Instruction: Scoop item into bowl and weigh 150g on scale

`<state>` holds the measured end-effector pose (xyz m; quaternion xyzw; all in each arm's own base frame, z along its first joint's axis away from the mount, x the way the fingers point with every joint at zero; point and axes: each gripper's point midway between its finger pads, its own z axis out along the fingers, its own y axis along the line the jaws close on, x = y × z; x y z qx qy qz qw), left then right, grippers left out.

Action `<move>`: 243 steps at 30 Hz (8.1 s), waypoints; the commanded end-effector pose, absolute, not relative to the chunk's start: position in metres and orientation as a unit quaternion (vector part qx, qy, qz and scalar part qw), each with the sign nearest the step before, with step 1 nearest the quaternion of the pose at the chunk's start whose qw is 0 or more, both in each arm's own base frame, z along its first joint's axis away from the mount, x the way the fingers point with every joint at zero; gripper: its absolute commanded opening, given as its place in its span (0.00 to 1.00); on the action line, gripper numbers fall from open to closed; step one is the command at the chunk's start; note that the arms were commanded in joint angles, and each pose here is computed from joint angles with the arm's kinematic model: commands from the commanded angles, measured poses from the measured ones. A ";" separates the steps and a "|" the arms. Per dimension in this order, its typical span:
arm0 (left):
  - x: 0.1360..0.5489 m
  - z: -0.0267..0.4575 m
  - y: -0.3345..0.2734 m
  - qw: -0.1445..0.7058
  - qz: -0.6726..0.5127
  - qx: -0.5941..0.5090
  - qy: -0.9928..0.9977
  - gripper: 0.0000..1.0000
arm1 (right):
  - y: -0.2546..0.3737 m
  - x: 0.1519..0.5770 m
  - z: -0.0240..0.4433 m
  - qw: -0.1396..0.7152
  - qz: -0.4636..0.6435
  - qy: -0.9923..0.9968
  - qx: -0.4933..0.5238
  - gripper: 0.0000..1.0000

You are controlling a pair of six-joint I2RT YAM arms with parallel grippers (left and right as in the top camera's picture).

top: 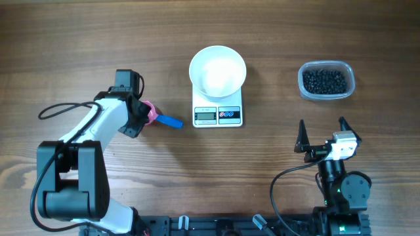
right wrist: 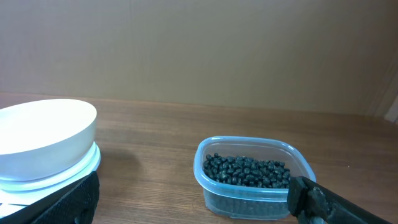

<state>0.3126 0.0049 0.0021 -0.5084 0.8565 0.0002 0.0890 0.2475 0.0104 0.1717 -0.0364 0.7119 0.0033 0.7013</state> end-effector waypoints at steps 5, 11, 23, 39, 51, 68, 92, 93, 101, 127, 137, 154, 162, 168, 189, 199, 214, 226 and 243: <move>0.314 0.012 0.009 0.098 0.001 -0.502 0.860 0.04 | 0.014 0.248 0.170 0.700 0.009 0.713 -0.045 1.00; 0.325 0.064 0.008 0.170 -0.028 -0.399 0.900 0.04 | 0.014 0.248 0.170 0.700 0.009 0.713 -0.045 1.00; 0.344 0.154 -0.015 0.294 -0.151 -0.355 0.874 0.04 | 0.014 0.248 0.170 0.700 0.009 0.713 -0.045 1.00; 0.352 0.182 -0.014 0.335 -0.187 -0.394 0.836 0.04 | 0.014 0.248 0.170 0.700 0.009 0.713 -0.045 1.00; 0.339 0.196 -0.005 0.353 -0.175 -0.411 0.822 0.04 | 0.014 0.248 0.170 0.700 0.009 0.713 -0.045 1.00; 0.335 0.192 -0.012 0.332 -0.191 -0.462 0.800 0.04 | 0.016 0.248 0.171 0.701 0.016 0.711 -0.045 1.00; 0.335 0.189 -0.022 0.322 -0.202 -0.496 0.781 0.04 | 0.086 0.226 0.175 0.505 0.482 0.694 0.175 0.99; 0.335 0.189 -0.022 0.322 -0.202 -0.496 0.781 0.04 | 0.086 0.226 0.174 0.505 0.473 0.702 0.170 1.00; 0.336 0.190 -0.022 0.323 -0.203 -0.497 0.779 0.04 | 0.086 0.223 0.168 0.452 0.411 0.775 0.160 0.99; 0.336 0.198 -0.075 0.308 -0.259 -0.466 0.788 0.04 | 0.131 0.224 0.239 0.392 0.516 0.761 0.038 1.00; 0.333 0.201 -0.102 0.296 -0.286 -0.469 0.782 0.04 | 0.132 0.228 0.259 0.439 0.511 0.739 0.001 1.00; 0.330 0.202 -0.159 0.264 -0.339 -0.411 0.804 0.04 | 0.195 0.230 0.262 0.394 0.570 0.713 -0.108 0.88; 0.318 0.201 -0.182 0.226 -0.365 -0.404 0.808 0.04 | 0.209 0.255 0.239 0.380 0.568 0.723 -0.103 0.78; 0.312 0.200 -0.194 0.218 -0.367 -0.389 0.816 0.04 | 0.218 0.261 0.242 0.392 0.575 0.707 -0.121 0.73; 0.306 0.187 -0.208 0.193 -0.362 -0.396 0.821 0.04 | 0.221 0.261 0.241 0.380 0.584 0.710 -0.105 0.47; 0.295 0.187 -0.223 0.184 -0.366 -0.376 0.831 0.04 | 0.221 0.261 0.241 0.380 0.583 0.710 -0.105 0.41; 0.293 0.187 -0.225 0.183 -0.367 -0.373 0.832 0.04 | 0.223 0.257 0.241 0.371 0.589 0.709 -0.114 0.29; 0.293 0.187 -0.225 0.184 -0.367 -0.370 0.834 0.04 | 0.225 0.253 0.241 0.363 0.594 0.707 -0.123 0.20; 0.294 0.187 -0.225 0.184 -0.367 -0.370 0.833 0.04 | 0.228 0.244 0.241 0.335 0.611 0.706 -0.126 0.10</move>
